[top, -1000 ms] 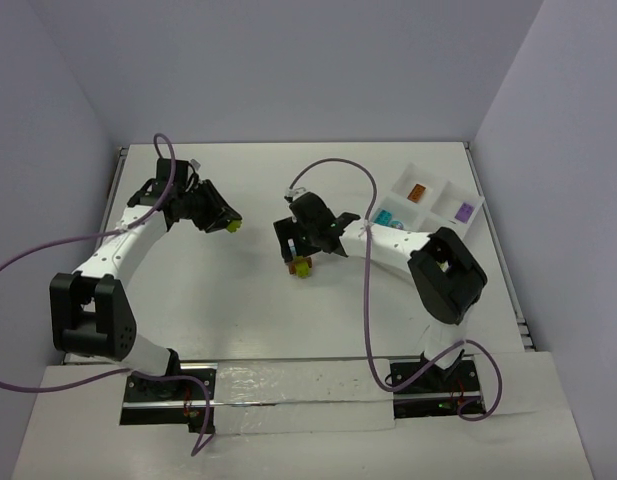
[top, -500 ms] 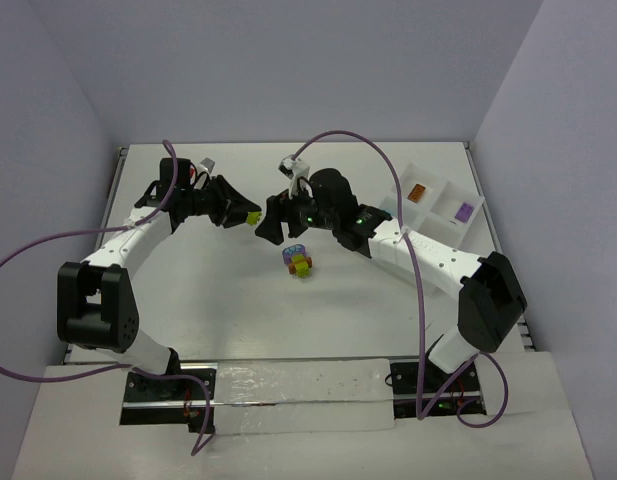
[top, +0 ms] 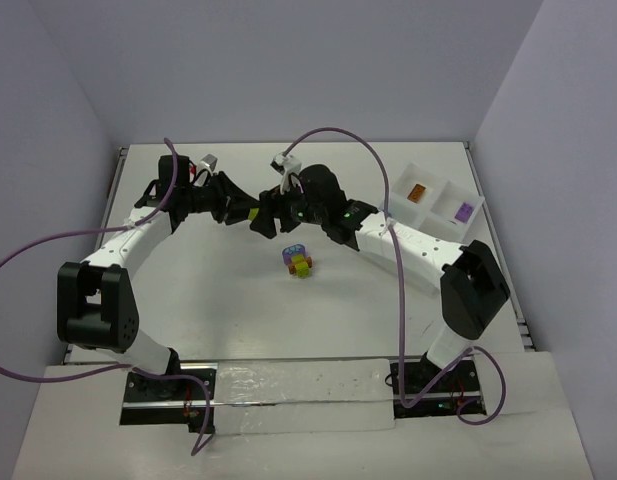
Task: Sort the legos into containers by color
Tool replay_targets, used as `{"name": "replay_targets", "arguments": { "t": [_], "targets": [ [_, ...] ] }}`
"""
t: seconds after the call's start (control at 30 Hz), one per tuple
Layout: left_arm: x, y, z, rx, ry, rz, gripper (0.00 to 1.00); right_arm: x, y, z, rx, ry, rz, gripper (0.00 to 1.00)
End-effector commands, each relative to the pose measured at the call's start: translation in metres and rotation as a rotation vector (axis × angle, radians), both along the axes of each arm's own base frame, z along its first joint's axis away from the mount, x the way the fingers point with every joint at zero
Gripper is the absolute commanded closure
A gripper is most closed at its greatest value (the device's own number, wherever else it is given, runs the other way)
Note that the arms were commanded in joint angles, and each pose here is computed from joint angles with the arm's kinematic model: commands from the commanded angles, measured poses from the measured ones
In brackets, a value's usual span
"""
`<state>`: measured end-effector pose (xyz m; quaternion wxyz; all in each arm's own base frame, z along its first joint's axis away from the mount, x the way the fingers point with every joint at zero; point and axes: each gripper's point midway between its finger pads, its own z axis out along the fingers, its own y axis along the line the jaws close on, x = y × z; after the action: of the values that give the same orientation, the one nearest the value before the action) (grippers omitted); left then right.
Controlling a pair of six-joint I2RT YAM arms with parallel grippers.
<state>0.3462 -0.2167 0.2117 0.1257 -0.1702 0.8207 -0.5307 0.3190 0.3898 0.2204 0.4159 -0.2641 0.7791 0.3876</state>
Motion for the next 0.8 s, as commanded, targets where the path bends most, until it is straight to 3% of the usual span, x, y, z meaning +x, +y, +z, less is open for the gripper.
{"name": "replay_targets", "arguments": {
  "t": [0.0,0.37,0.53,0.57,0.6,0.67,0.73,0.77],
  "targets": [
    [-0.003,-0.003,0.020,-0.030,-0.061,-0.036,1.00,0.018,0.008,0.035,0.057,-0.091,-0.028,0.25],
    [-0.006,-0.004,0.027,-0.051,-0.075,-0.043,1.00,0.028,0.020,0.038,0.078,-0.098,-0.009,0.45],
    [-0.005,-0.004,0.026,-0.035,-0.071,-0.039,1.00,0.032,0.015,0.037,0.072,-0.102,-0.030,0.66],
    [-0.004,-0.003,0.026,-0.029,-0.070,-0.032,0.98,0.031,0.013,0.033,0.070,-0.092,-0.035,0.76],
    [-0.004,-0.002,0.027,-0.020,-0.070,-0.030,0.89,0.032,0.010,0.033,0.069,-0.090,-0.041,0.80],
    [0.002,0.002,0.025,0.029,-0.086,-0.005,0.49,0.032,0.005,0.029,0.058,-0.081,-0.049,0.89],
    [0.007,0.005,0.030,0.063,-0.110,0.011,0.16,0.033,-0.003,0.021,0.035,-0.061,-0.069,0.92],
    [0.010,0.006,0.033,0.073,-0.125,0.012,0.05,0.034,-0.006,0.018,0.023,-0.054,-0.078,0.92]
  ]
}}
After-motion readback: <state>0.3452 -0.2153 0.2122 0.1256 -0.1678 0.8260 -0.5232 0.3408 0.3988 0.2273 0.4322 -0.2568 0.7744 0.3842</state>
